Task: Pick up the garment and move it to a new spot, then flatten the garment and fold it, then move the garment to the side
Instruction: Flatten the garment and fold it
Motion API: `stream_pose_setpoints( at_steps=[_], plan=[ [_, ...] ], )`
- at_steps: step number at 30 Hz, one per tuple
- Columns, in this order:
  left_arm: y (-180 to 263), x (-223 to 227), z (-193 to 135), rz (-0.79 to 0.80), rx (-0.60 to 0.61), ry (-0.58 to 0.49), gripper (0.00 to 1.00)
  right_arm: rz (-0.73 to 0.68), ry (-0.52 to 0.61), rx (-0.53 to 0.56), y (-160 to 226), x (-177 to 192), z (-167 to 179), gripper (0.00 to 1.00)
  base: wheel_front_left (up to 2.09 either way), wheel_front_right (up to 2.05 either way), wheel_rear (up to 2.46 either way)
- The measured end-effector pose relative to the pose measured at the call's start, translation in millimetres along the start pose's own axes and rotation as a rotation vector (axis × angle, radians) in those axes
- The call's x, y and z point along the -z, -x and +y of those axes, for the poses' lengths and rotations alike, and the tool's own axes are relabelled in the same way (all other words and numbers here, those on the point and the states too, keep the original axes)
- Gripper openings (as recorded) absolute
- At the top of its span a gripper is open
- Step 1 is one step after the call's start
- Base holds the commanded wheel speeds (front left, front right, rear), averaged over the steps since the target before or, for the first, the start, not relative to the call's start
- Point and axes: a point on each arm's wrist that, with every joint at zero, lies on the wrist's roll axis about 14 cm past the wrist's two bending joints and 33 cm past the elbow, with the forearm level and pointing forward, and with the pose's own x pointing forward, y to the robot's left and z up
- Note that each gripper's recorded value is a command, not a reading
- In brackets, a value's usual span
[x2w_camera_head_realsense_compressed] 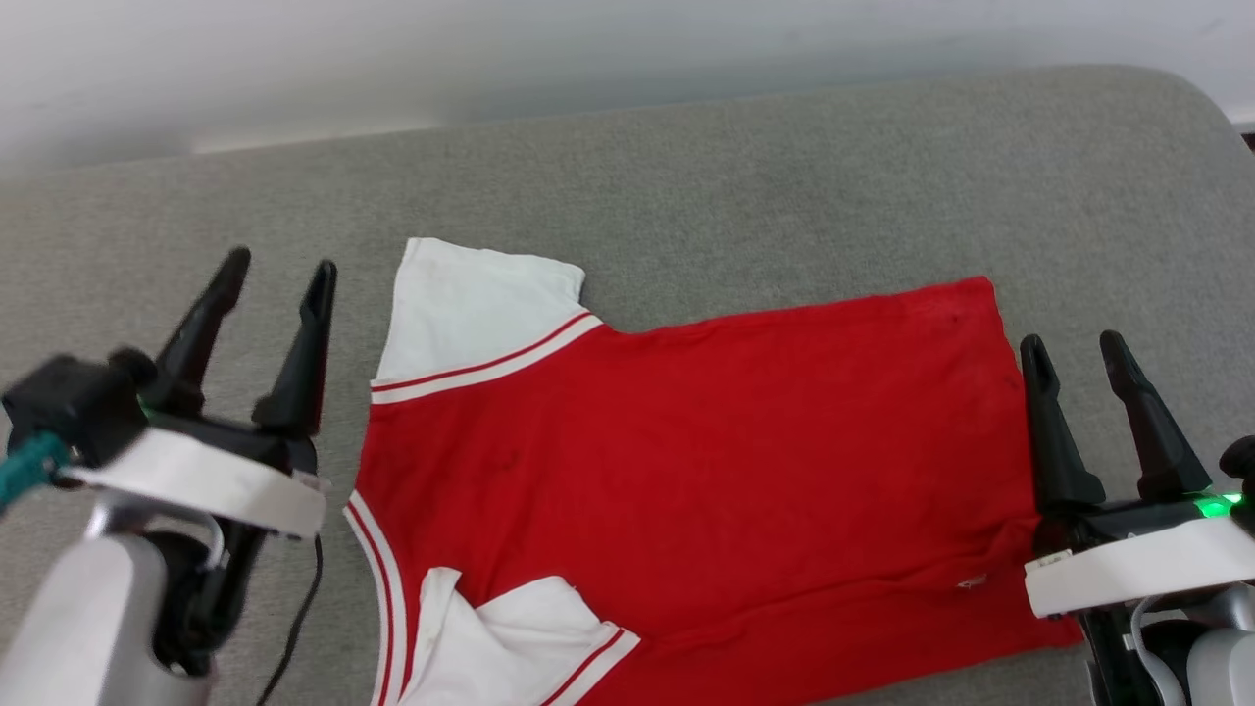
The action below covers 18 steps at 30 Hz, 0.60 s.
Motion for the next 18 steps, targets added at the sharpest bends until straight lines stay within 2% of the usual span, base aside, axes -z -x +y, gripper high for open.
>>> stream_pose_setpoints(
  at_steps=[4,9,18],
  plan=[
    [-45.0,11.6,7.2,0.114,0.068,-0.030,1.00,0.012,-0.005,0.029,-4.2,9.9,-8.6,1.00,0.00,0.00,0.00],
    [-85.0,60.6,8.0,0.399,0.149,-0.059,1.00,0.036,-0.021,0.080,-2.0,24.6,-22.2,1.00,0.00,0.00,0.00],
    [-104.4,147.7,29.7,0.914,0.191,-0.151,1.00,0.087,-0.026,0.143,0.1,52.8,-39.0,1.00,0.00,0.00,0.00]
  ],
)
